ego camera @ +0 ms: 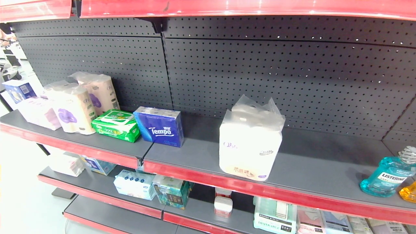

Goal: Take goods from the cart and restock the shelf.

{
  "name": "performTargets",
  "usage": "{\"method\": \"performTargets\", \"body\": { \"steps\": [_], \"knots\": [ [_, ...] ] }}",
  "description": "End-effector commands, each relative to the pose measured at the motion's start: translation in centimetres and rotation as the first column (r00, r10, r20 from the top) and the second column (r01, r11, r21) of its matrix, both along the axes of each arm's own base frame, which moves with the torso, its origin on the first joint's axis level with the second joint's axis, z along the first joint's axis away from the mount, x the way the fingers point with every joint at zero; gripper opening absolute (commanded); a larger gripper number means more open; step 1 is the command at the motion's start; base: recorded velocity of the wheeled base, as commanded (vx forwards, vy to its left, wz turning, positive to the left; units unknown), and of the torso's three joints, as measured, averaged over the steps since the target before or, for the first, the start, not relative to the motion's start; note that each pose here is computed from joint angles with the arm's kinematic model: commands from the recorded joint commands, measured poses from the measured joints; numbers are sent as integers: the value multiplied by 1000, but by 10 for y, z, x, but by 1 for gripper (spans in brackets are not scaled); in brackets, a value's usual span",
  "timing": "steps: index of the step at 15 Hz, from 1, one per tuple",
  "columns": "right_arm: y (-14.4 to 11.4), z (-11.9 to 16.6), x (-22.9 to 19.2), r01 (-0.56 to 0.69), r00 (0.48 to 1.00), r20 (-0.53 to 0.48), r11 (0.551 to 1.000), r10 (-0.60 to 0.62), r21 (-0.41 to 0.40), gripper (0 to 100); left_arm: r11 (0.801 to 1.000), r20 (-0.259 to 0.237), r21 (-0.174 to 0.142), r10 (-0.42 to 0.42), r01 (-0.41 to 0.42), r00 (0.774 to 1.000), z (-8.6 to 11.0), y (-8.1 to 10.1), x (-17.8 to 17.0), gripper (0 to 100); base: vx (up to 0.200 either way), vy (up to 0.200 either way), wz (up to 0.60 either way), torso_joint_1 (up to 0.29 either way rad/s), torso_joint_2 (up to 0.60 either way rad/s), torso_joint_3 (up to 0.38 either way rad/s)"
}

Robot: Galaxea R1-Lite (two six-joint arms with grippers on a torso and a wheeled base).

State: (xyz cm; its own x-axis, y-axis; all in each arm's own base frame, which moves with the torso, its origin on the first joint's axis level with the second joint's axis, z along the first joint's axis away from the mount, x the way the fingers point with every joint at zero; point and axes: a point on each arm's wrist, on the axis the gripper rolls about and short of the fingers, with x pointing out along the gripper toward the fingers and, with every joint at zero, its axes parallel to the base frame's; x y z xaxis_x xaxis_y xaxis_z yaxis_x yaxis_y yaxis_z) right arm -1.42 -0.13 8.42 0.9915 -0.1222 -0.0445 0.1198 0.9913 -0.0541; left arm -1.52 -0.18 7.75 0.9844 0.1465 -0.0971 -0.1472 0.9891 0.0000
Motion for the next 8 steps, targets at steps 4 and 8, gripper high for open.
{"method": "performTargets", "body": {
  "steps": [4, 8],
  "knots": [
    [1, -5, -9, -101, 992, 87, 993, 96, 55, 100, 1000, -1, 0, 1, -1, 1000, 0, 0, 0, 100, 0, 0, 0, 0, 0, 0],
    [1, -9, -9, -107, 993, 50, 993, 105, 41, 100, 1000, 1, 0, 1, -1, 1000, 0, 0, 0, 100, 0, 0, 0, 0, 0, 0]
  ]
}}
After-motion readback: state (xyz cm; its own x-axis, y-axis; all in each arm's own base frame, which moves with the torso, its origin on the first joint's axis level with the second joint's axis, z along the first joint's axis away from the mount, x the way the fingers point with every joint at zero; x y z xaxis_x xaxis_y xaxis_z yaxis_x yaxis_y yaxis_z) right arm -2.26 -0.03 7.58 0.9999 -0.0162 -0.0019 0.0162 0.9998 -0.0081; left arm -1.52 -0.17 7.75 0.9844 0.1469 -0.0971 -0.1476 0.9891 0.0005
